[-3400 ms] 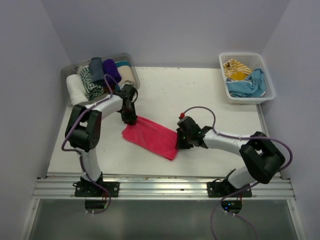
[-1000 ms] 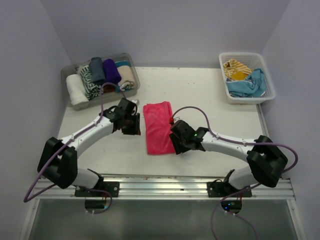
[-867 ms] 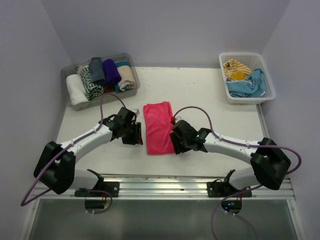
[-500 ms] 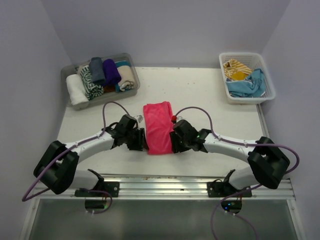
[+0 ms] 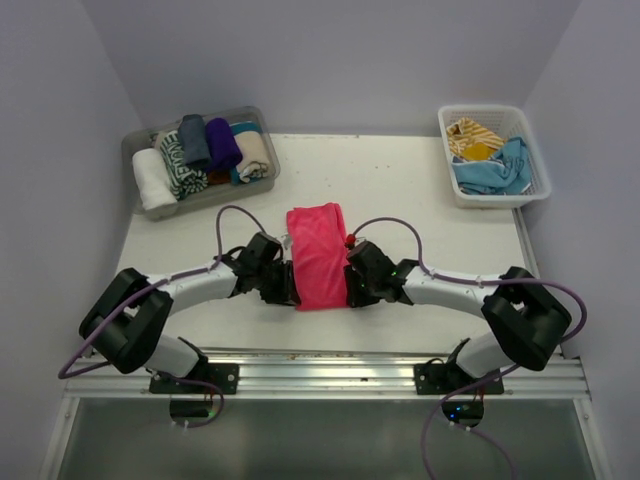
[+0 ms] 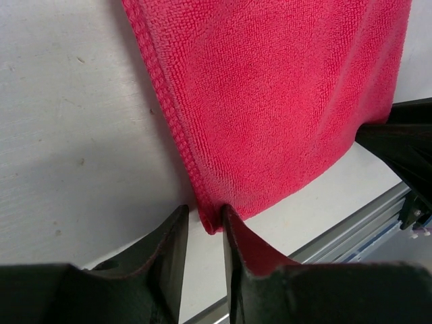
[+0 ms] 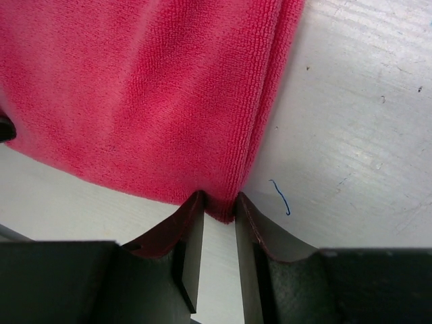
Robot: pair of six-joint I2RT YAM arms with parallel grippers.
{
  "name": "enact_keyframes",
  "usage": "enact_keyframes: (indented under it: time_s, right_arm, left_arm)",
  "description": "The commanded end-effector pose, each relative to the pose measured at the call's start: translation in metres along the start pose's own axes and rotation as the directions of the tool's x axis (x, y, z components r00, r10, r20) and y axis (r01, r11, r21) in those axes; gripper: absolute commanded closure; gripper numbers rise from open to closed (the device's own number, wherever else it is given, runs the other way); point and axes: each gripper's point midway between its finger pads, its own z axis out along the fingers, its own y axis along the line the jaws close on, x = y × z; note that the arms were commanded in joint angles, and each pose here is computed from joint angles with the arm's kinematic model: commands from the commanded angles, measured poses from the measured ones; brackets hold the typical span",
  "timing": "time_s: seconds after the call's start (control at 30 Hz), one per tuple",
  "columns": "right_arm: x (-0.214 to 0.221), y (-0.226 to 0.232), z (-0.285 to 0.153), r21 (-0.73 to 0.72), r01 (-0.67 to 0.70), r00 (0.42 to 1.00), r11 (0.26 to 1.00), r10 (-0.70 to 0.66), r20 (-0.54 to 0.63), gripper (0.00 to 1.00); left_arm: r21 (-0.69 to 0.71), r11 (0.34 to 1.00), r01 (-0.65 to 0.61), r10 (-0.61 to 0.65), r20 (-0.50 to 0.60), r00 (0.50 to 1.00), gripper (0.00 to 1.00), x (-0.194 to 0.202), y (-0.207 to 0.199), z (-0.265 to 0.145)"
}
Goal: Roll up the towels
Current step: Fold the towel, then roll the towel
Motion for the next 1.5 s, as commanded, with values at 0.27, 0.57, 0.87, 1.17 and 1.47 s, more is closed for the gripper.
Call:
enact_keyframes:
  time_s: [0.27,0.57,0.87,1.17,1.47]
  right_arm:
    - [0.001,0.0,-0.002,-0.008,-0.051,0.998,0.999,0.051,0.025,0.71]
    - [0.008,-0.006,-0.002,0.0,-0.06,0.998,0.998,0.06,0.018,0.67]
    - [0.01,-0.002,-0.001,-0.017,-0.074,0.997,0.997,0.075,0.015,0.78]
    - [0.009,-0.003,-0.003,-0.009,-0.079,0.997,0.997,0.079,0.023,0.81]
    - [0.003,-0.004,-0.007,-0.002,-0.081,0.996,0.997,0.081,0.042,0.95]
  left_arm:
    - [0.008,1.0,0.002,-0.002,0.016,1.0,0.88,-0.004,-0.006,0.002]
    - [0.013,1.0,0.016,-0.016,-0.005,1.0,0.53,0.008,-0.004,-0.005]
    - [0.027,0.999,0.032,-0.032,-0.015,0.999,0.67,0.012,-0.004,0.002]
    - [0.043,0.999,0.026,-0.024,-0.041,0.999,0.58,0.017,-0.01,0.002]
    - [0.047,0.998,0.038,-0.037,-0.037,0.999,0.99,0.014,-0.014,0.006]
